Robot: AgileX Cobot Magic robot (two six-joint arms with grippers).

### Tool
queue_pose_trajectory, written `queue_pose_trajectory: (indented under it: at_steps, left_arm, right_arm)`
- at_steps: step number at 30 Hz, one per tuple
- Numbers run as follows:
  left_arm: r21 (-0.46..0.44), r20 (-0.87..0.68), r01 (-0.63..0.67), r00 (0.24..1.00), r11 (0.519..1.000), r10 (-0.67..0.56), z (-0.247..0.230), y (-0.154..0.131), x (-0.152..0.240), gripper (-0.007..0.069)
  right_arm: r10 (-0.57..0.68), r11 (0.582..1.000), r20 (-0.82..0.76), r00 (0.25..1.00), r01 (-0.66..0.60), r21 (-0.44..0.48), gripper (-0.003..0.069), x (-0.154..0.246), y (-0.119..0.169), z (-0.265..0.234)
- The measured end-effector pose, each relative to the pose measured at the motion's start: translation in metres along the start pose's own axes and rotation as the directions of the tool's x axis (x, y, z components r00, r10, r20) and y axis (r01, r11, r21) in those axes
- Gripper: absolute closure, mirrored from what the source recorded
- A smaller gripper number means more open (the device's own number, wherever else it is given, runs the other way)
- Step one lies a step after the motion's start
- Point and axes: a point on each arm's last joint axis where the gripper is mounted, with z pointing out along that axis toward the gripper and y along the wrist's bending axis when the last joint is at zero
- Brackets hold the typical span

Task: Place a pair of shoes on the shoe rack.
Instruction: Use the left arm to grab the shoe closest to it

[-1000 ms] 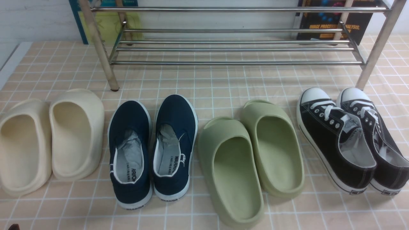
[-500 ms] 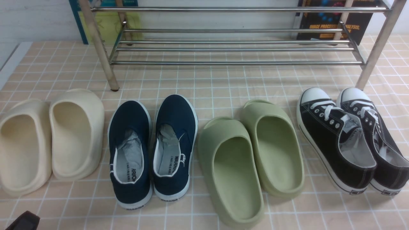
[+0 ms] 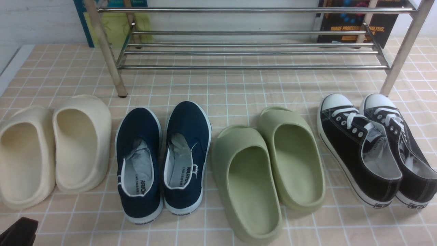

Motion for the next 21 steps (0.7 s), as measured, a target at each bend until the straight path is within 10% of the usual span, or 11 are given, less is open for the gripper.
queue_pose_trajectory:
  at_steps: [6, 11, 21]
  left_arm:
    - [0.1, 0.118, -0.343, 0.936, 0.934, 0.331, -0.021, -0.056, -0.027, 0.0391]
    - [-0.062, 0.001, -0.695, 0.718, 0.716, 0.696, -0.042, -0.113, -0.058, 0.0547]
    - [-0.18, -0.647, -0.882, 0.439, 0.435, 0.623, 0.026, -0.136, -0.082, 0.0615]
  right_arm:
    - [0.0, 1.0, 0.0, 1.0, 0.0, 0.0, 0.0422, 0.0, 0.0, 0.0]
    - [0.0, 1.0, 0.0, 1.0, 0.0, 0.0, 0.0422, 0.0, 0.0, 0.0]
    - [0.0, 1.0, 0.0, 1.0, 0.0, 0.0, 0.0422, 0.0, 0.0, 0.0]
